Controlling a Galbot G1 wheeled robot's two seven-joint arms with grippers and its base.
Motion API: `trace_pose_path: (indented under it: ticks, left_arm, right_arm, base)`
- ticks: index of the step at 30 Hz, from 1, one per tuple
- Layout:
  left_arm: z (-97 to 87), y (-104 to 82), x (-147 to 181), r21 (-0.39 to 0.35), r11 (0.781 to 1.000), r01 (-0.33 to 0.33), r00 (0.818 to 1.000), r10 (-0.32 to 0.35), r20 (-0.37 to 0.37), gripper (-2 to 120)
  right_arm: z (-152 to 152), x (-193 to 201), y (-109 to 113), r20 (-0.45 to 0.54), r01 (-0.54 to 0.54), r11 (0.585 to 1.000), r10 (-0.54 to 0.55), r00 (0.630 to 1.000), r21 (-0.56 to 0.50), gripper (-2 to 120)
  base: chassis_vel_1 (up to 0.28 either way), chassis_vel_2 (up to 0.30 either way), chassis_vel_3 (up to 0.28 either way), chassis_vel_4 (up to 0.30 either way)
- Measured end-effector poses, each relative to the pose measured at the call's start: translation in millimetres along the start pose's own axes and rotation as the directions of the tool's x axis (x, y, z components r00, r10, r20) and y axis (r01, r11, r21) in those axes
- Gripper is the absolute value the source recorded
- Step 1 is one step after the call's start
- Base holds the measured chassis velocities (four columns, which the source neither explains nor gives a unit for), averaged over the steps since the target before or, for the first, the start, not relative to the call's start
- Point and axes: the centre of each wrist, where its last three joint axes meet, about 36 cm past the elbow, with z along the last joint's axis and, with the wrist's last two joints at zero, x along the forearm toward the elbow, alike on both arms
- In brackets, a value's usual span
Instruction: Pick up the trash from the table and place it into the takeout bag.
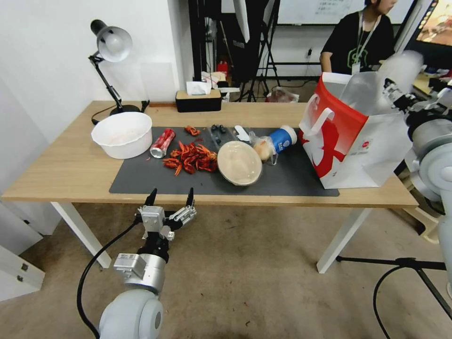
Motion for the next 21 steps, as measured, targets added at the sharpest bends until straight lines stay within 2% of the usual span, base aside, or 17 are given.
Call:
trace_pose_path:
  ticks: [1, 3, 5, 9, 10, 12, 13, 14, 16, 17, 18, 19, 21]
  left_arm:
    - [0.0, 0.0, 0, 0.0, 1.0, 0.0, 1.0, 0.0, 0.0, 100]
    - [0.4, -0.1, 0, 0.0, 1.0, 0.0, 1.0, 0.0, 0.0, 100]
    - [0.7, -0.1, -1, 0.001, 1.0, -0.001, 1.0, 0.001, -0.001, 100]
    - [1.3, 0.1, -1, 0.001, 1.0, -0.001, 1.0, 0.001, -0.002, 100]
    - [1.3, 0.1, -1, 0.001, 1.0, -0.001, 1.0, 0.001, -0.002, 100]
    - [2.1, 0.5, -1, 0.002, 1.0, -0.001, 1.0, 0.001, -0.001, 100]
    - [2.3, 0.8, -1, 0.002, 1.0, -0.001, 1.0, 0.001, 0.0, 100]
    - [2.3, 0.8, -1, 0.002, 1.0, -0.001, 1.0, 0.001, 0.0, 100]
    - [3.3, 2.8, -2, -0.001, 1.0, 0.003, 1.0, -0.003, 0.006, 100]
    - [3.5, 3.6, -2, -0.001, 1.0, 0.004, 1.0, -0.004, 0.008, 100]
    - [3.8, 4.3, -2, -0.001, 1.0, 0.005, 1.0, -0.005, 0.009, 100]
    - [3.8, 4.3, -2, -0.001, 1.0, 0.005, 1.0, -0.005, 0.009, 100]
    - [5.0, 5.9, -2, -0.001, 1.0, 0.007, 1.0, -0.007, 0.009, 100]
  right_arm:
    - [0, 0, 0, 0.0, 0.0, 1.0, 0.0, 1.0, 0.0, 89]
    - [0, 0, 0, 0.008, 0.015, 1.0, -0.015, 1.0, -0.011, 98]
    - [0, 1, 0, 0.026, 0.04, 0.999, -0.039, 0.999, -0.03, 99]
    - [9, 16, -2, 0.148, 0.231, 0.969, -0.217, 0.965, -0.088, 100]
    - [9, 16, -2, 0.148, 0.231, 0.969, -0.217, 0.965, -0.088, 100]
    - [22, 39, 2, 0.178, 0.379, 0.923, -0.364, 0.914, -0.06, 100]
    - [28, 47, 4, 0.182, 0.42, 0.907, -0.406, 0.896, -0.042, 100]
    - [28, 47, 4, 0.182, 0.42, 0.907, -0.406, 0.896, -0.042, 100]
    - [52, 74, 8, 0.171, 0.502, 0.864, -0.498, 0.85, 0.024, 100]
    - [63, 85, 8, 0.158, 0.517, 0.854, -0.52, 0.84, 0.058, 100]
    - [79, 98, 6, 0.137, 0.519, 0.848, -0.53, 0.837, 0.109, 100]
    - [79, 98, 6, 0.137, 0.519, 0.848, -0.53, 0.837, 0.109, 100]
    - [105, 121, 2, 0.089, 0.492, 0.85, -0.514, 0.853, 0.191, 100]
  base:
    - [0.0, 0.0, 0.0, 0.0]
    - [0.0, 0.0, 0.0, 0.0]
    - [0.0, 0.0, 0.0, 0.0]
    - [0.0, 0.0, 0.0, 0.0]
    - [0.0, 0.0, 0.0, 0.0]
    - [0.0, 0.0, 0.0, 0.0]
    - [0.0, 0.0, 0.0, 0.0]
    - [0.0, 0.0, 0.0, 0.0]
    - [0.0, 0.0, 0.0, 0.0]
    - [0.0, 0.0, 0.0, 0.0]
    - [0.0, 0.0, 0.0, 0.0]
    - [0.0, 0.0, 0.0, 0.0]
    - [0.0, 0.0, 0.0, 0.0]
